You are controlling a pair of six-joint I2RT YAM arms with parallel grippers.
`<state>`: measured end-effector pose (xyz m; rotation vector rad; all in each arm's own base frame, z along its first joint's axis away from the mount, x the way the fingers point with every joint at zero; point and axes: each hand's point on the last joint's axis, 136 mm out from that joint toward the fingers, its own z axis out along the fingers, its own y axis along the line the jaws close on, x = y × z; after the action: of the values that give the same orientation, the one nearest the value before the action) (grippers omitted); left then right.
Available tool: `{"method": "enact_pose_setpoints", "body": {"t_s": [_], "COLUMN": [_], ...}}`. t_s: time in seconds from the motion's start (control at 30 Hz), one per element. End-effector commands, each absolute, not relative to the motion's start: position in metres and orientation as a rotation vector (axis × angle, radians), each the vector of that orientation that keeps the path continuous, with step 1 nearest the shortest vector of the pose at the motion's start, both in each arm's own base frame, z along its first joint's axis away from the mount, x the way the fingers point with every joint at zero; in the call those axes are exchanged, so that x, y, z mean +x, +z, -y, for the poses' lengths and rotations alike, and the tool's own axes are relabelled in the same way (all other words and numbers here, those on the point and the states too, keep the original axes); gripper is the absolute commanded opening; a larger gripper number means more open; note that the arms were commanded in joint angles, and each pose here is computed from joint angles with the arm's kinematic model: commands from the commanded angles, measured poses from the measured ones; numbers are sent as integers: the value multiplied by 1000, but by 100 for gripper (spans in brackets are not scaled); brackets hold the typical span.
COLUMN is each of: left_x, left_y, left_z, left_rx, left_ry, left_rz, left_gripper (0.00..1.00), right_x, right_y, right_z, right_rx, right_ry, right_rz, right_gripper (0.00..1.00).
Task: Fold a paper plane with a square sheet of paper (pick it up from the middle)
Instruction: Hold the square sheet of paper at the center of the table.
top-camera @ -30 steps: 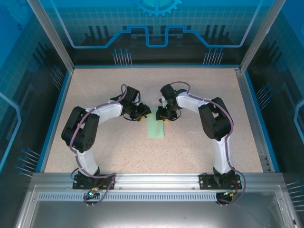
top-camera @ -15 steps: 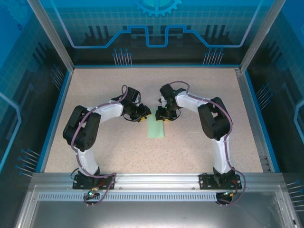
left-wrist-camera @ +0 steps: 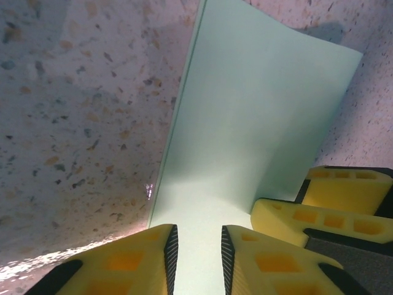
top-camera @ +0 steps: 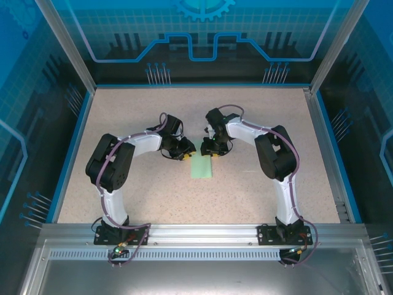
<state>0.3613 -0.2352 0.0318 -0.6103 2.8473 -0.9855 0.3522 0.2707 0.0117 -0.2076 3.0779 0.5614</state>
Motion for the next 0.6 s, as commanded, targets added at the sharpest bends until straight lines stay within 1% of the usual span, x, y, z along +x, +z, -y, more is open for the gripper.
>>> {"method": "enact_pose_setpoints", "body": {"t_s": [0.0, 0.23, 0.57], "left_x": [363, 361, 360], "left_y": [38, 33, 28], "left_z": [251, 255, 256], "left_rx": [-560, -535, -532], "left_ry": [-1062, -1057, -1050], "left_rz": [-2850, -2880, -2893], "left_gripper": [26, 22, 21], "right_x": [324, 323, 321], "right_y": [-49, -52, -55], "right_z": [-262, -261, -263], "right_rx": [-249, -244, -279], "right_ry": [409, 403, 399], "right_rz": [-3216, -3229, -3233], "right_gripper": [39, 39, 39]}}
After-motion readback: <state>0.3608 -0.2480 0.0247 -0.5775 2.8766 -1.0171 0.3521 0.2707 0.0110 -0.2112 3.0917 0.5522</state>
